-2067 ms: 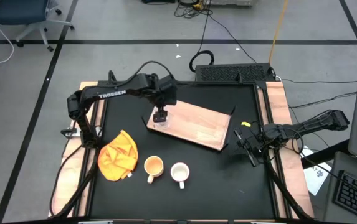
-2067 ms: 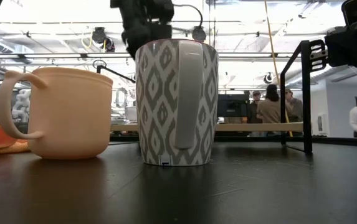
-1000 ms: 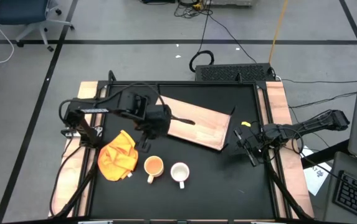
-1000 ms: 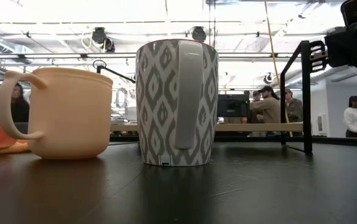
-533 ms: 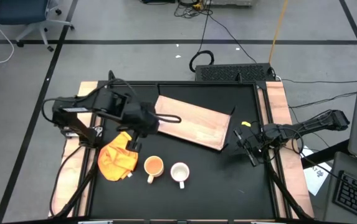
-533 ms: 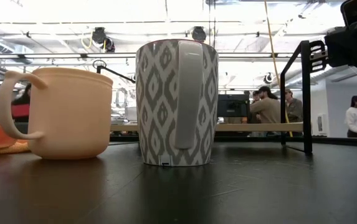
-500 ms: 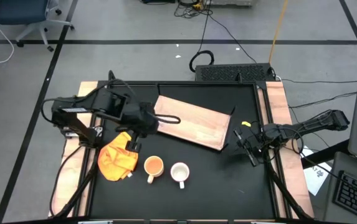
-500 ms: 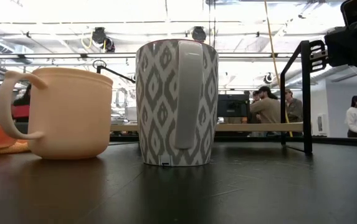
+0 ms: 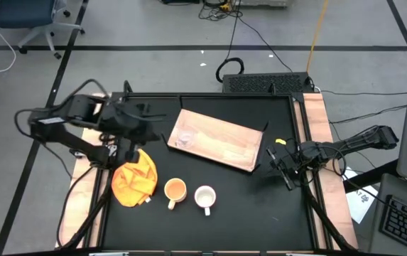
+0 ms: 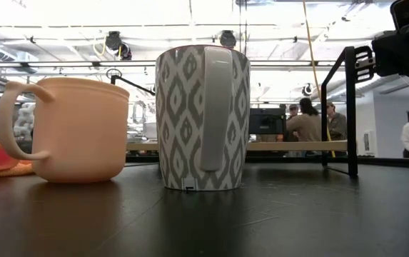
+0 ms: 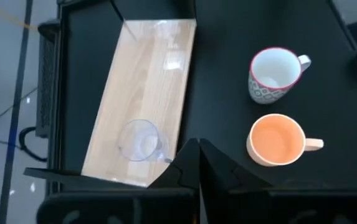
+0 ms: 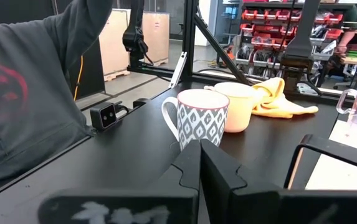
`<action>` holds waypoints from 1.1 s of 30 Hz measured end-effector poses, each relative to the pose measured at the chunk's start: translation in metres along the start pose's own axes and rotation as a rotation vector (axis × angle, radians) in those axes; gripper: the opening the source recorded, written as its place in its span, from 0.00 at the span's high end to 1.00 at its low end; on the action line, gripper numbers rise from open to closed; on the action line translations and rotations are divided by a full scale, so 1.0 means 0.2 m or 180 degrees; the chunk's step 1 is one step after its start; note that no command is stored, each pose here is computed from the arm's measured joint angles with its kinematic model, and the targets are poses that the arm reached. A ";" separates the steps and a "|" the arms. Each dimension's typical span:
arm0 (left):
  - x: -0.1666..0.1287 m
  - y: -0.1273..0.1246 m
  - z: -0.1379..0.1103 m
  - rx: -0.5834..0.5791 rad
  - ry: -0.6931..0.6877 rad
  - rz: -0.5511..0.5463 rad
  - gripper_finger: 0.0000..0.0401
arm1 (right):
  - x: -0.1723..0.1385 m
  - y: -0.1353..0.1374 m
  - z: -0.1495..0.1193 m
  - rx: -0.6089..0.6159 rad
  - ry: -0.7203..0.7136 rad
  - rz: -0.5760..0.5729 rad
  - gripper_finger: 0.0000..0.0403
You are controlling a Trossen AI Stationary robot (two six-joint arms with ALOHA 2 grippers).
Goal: Stack small to large cups/mugs on shelf
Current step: Put the light orange mug on the shelf
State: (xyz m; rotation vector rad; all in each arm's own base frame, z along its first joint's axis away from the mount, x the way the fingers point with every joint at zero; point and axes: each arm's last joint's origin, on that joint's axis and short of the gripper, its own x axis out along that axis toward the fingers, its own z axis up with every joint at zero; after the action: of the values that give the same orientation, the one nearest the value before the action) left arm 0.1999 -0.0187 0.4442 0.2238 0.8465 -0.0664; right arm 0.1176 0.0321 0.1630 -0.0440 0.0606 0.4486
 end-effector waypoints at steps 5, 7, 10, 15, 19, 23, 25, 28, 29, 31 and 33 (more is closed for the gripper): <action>-0.04 -0.03 -0.20 -0.0083 -0.0344 0.0030 1.00 | 0.00 0.00 0.00 -0.0002 -0.0003 0.0000 1.00; -0.04 -0.04 -0.29 -0.0147 -0.0489 0.0034 1.00 | 0.00 0.00 0.00 -0.0001 -0.0004 0.0000 1.00; -0.03 -0.06 -0.41 -0.0213 -0.0705 -0.0016 1.00 | 0.00 0.00 0.00 -0.0001 -0.0006 0.0000 1.00; 0.03 -0.12 -0.57 -0.0213 -0.1129 -0.0161 1.00 | 0.00 0.00 0.00 0.0022 -0.0005 0.0000 1.00; 0.09 -0.15 -0.65 -0.0168 -0.1317 -0.0206 1.00 | 0.00 0.00 0.00 0.0022 -0.0007 0.0000 1.00; 0.14 -0.18 -0.69 -0.0072 -0.1786 -0.0230 1.00 | 0.00 0.00 0.00 0.0023 -0.0008 0.0000 1.00; 0.14 -0.19 -0.70 0.0007 -0.1958 -0.0294 1.00 | 0.00 0.00 0.00 0.0054 -0.0007 0.0000 1.00; 0.15 -0.21 -0.74 0.0076 -0.2058 -0.0343 1.00 | 0.00 0.00 0.00 0.0083 -0.0008 -0.0001 1.00; 0.16 -0.22 -0.75 0.0089 -0.2064 -0.0358 1.00 | 0.00 0.00 0.00 0.0083 -0.0007 0.0001 1.00; 0.17 -0.22 -0.78 0.0081 -0.2055 -0.0303 1.00 | 0.00 0.00 0.00 0.0082 -0.0008 0.0000 1.00; 0.20 -0.23 -0.79 0.0073 -0.2122 -0.0261 1.00 | 0.00 0.00 0.00 0.0073 -0.0006 0.0000 1.00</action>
State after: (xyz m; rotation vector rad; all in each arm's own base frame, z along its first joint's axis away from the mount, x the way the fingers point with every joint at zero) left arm 0.1026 -0.0271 0.3054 0.1718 0.1905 -0.2148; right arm 0.1176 0.0321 0.1632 -0.0209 0.0641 0.4478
